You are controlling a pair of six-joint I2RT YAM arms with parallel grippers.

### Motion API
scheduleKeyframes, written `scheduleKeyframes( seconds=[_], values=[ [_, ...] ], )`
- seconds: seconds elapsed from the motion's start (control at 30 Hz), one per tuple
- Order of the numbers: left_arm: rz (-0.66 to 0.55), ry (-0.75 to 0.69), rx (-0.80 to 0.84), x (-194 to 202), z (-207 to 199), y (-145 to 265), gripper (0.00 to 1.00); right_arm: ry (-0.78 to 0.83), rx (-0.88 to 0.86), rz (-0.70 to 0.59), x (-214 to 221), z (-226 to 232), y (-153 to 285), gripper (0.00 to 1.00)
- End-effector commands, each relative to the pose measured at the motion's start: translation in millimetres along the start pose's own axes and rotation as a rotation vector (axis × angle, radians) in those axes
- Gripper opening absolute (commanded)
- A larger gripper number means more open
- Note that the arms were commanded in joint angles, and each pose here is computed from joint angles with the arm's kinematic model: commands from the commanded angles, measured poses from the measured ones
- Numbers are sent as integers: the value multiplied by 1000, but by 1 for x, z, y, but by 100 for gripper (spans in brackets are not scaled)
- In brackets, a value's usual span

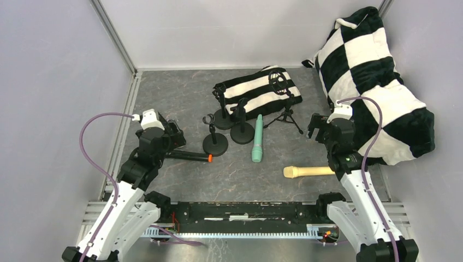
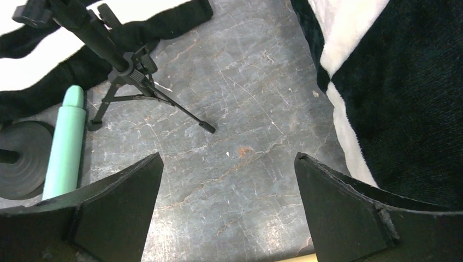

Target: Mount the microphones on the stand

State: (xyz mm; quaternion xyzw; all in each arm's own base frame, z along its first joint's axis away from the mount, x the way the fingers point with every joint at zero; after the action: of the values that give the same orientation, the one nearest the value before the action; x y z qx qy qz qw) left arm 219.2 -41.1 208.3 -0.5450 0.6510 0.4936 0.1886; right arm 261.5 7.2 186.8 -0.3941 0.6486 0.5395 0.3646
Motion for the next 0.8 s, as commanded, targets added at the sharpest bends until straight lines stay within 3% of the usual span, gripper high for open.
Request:
scheduleKeyframes(
  seconds=[0.0, 0.17, 0.33, 0.77],
  values=[
    [-66, 9, 23, -21, -10, 1, 100, 2, 50, -9, -18, -10, 1, 98],
    [-55, 17, 17, -17, -11, -3, 100, 45, 67, 48, -12, -14, 1, 98],
    [-4, 4, -1, -9, -13, -12, 100, 154, -21, 43, -18, -7, 6, 98],
    [-57, 55, -23, -17, -8, -5, 100, 237, -460, 57, -29, 58, -1, 98]
  ],
)
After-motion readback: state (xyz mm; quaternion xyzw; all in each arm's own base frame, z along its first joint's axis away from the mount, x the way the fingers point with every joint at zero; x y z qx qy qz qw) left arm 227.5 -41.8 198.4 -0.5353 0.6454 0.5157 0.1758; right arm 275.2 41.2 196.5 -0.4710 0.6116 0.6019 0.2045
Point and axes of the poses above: each gripper's point midway between its finger pads, its own y axis back along the fingers, its own z axis along the line the jaws close on, x = y × z, the point moved 3 cm from there along y, back along the fingers, and after that the axes turned 15 degrees about y, right-handed, at the moved point
